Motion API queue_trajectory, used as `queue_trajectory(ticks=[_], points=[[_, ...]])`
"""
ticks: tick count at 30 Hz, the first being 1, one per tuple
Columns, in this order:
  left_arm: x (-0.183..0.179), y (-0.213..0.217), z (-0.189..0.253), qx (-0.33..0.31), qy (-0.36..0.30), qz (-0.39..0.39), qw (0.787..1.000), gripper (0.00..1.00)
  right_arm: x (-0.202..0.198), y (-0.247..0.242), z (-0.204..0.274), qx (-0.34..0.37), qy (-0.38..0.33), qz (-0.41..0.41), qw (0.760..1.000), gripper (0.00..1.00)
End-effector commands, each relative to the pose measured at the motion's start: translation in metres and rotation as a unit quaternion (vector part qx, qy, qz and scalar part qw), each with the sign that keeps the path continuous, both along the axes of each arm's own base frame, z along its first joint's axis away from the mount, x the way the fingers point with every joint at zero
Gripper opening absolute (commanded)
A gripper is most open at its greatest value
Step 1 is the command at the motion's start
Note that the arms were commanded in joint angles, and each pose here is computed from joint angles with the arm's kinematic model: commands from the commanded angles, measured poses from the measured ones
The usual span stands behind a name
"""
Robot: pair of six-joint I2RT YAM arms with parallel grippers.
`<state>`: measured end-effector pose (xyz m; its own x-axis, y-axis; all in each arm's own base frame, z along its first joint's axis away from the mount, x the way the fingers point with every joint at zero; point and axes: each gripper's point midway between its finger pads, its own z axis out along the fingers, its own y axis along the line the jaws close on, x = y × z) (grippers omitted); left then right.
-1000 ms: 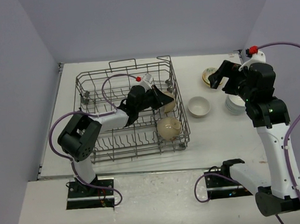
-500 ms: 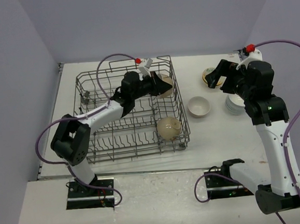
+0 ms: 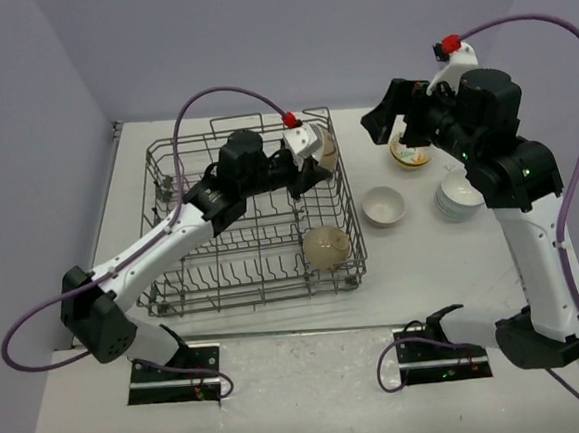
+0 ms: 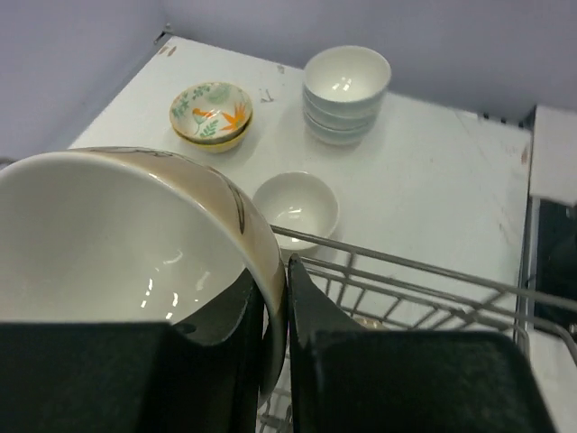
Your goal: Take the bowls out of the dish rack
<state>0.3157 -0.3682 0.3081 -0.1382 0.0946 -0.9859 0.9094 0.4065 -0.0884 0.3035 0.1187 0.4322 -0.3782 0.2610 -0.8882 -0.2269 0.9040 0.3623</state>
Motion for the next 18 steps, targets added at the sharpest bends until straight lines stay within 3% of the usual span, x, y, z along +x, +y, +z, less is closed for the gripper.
queue_trajectory(ticks=[1,2,7,11,18], points=[[-0.068,0.012,0.091,0.050,-0.251,-0.083,0.963,0.00,-0.013,0.020,0.011,-0.056,0.003,0.026,0.998,0.99],[-0.088,0.016,0.096,0.056,-0.262,-0.099,0.958,0.00,-0.013,0.025,0.012,-0.065,0.005,0.031,0.997,0.99],[-0.104,0.026,0.101,0.096,-0.278,-0.113,0.949,0.00,-0.023,0.053,0.004,-0.099,0.035,0.074,0.992,0.97],[-0.103,0.018,0.058,0.186,-0.212,-0.136,0.950,0.00,-0.039,0.077,0.004,-0.108,0.035,0.118,0.986,0.91],[-0.106,0.010,0.046,0.206,-0.195,-0.152,0.947,0.00,-0.031,0.063,-0.015,-0.138,0.056,0.052,0.988,0.92]])
